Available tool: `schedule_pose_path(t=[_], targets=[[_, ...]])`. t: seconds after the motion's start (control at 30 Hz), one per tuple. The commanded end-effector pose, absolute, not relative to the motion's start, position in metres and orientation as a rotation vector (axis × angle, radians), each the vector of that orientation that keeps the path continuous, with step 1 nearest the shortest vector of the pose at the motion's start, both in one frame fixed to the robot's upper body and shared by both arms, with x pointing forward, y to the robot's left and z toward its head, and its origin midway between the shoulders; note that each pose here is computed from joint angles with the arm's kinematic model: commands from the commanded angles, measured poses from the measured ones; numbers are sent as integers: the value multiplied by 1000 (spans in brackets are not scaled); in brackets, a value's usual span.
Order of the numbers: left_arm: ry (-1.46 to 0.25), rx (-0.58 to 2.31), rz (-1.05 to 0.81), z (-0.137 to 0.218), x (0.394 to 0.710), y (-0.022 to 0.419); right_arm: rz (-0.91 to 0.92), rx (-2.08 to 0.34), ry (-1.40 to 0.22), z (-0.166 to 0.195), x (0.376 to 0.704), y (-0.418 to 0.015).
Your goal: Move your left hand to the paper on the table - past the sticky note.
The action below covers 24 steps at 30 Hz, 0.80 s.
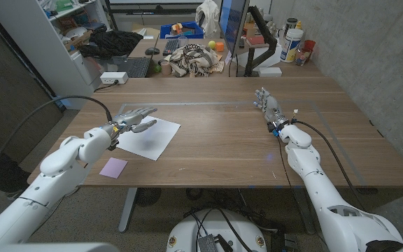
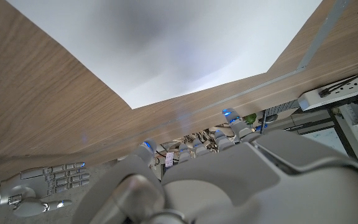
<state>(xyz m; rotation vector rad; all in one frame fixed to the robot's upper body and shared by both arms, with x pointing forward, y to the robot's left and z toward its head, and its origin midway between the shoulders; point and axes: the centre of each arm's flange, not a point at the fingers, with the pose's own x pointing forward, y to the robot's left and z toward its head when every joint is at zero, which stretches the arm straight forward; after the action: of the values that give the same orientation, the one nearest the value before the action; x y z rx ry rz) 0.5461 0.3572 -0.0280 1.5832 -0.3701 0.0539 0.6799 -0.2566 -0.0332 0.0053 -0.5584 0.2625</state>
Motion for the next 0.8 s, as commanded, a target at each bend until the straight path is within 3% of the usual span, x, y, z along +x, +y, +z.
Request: schedule_pose_path(t=[0.03,0.8], targets=[[-345,1611,52,-32,546,358,265,1,-555,-35,680,-255],[-291,1650,59,-37,551,363,263,-1,-546,-35,682,-252]])
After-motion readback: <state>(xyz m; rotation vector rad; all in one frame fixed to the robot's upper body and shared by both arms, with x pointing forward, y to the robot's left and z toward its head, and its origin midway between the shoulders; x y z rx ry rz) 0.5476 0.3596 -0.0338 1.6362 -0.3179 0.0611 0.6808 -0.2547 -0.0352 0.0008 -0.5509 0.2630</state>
